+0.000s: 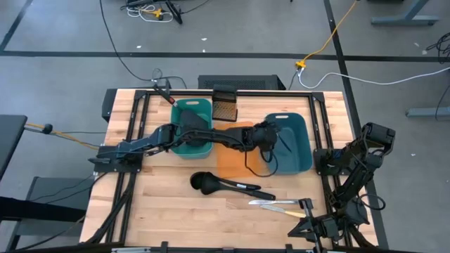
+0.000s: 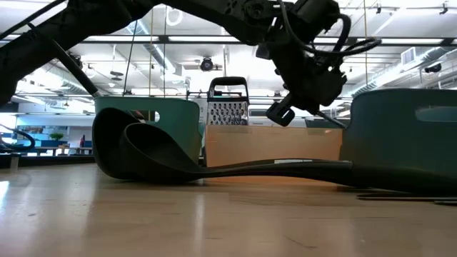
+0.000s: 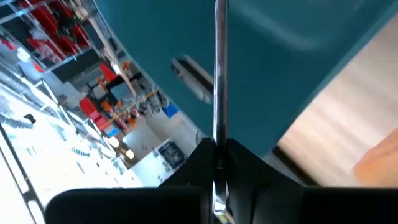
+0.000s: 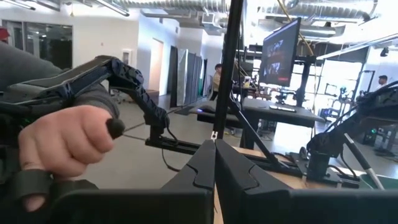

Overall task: Pick & Place Kitchen Items
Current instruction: Put the bottom silver table knife into the blue bin

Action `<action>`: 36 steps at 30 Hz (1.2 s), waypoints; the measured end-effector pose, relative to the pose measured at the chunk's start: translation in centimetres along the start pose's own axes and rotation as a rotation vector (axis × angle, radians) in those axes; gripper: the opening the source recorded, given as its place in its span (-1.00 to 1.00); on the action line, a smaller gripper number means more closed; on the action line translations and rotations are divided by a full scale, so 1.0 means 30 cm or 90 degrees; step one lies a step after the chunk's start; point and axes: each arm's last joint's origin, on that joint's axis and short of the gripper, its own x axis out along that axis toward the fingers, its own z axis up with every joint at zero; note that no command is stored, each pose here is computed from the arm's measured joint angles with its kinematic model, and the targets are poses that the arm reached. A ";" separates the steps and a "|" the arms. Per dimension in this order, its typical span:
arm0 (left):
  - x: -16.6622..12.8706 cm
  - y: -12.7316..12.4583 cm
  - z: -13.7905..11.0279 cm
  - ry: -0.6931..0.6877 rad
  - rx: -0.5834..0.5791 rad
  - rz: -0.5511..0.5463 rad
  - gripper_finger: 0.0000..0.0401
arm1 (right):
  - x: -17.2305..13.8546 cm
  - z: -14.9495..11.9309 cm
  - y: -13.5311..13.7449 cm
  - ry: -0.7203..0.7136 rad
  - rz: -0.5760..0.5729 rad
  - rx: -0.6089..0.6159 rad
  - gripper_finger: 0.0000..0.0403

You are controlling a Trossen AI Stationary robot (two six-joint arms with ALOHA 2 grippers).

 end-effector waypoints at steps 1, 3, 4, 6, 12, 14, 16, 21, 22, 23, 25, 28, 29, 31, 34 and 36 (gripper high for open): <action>-0.007 -0.001 0.008 -0.009 -0.004 0.000 -0.88 | 0.000 0.000 0.000 0.000 0.000 0.000 -0.95; -0.017 0.000 0.020 -0.022 -0.003 0.002 -0.88 | 0.000 0.000 0.000 0.000 0.000 0.003 -0.95; -0.022 0.001 0.025 -0.025 -0.003 0.004 -0.88 | 0.000 0.000 0.000 0.000 0.000 0.005 -0.95; -0.024 0.000 0.028 -0.027 -0.007 0.004 -0.88 | 0.000 0.000 0.000 0.000 0.000 0.007 -0.95; -0.017 -0.034 0.042 -0.038 0.012 -0.033 -0.88 | 0.000 -0.001 0.000 0.001 0.001 0.008 -0.95; -0.019 -0.046 0.052 -0.046 0.016 -0.045 -0.88 | 0.001 -0.001 0.000 0.001 0.000 0.008 -0.95; -0.018 -0.052 0.058 -0.062 0.015 -0.052 -0.88 | 0.000 -0.002 0.000 0.002 0.001 0.007 -0.95; 0.003 -0.070 0.072 -0.068 0.002 -0.053 -0.88 | 0.000 -0.003 0.001 0.004 0.002 0.006 -0.95; 0.007 -0.071 0.071 -0.068 0.005 -0.052 -0.88 | 0.001 -0.003 0.001 0.005 0.001 0.006 -0.95; 0.012 -0.071 0.071 -0.070 0.011 -0.049 -0.88 | 0.001 -0.003 0.001 0.005 0.001 0.006 -0.95; 0.019 -0.067 0.070 -0.095 0.027 -0.041 -0.88 | 0.001 -0.005 0.001 0.006 0.002 0.003 -0.95; 0.034 -0.058 0.061 -0.132 0.034 -0.024 -0.88 | 0.001 -0.005 0.001 0.007 0.002 0.003 -0.95; 0.038 -0.057 0.058 -0.138 0.036 -0.022 -0.88 | 0.001 -0.005 0.001 0.007 0.002 0.003 -0.95; 0.047 -0.056 0.050 -0.150 0.041 -0.021 -0.88 | 0.001 -0.005 0.001 0.007 0.002 0.003 -0.95; 0.060 -0.065 0.039 -0.183 0.031 -0.039 -0.88 | 0.001 -0.005 0.001 0.007 0.002 0.003 -0.95; 0.071 -0.075 0.030 -0.216 0.027 -0.058 -0.88 | 0.001 -0.006 0.001 0.008 0.002 0.001 -0.95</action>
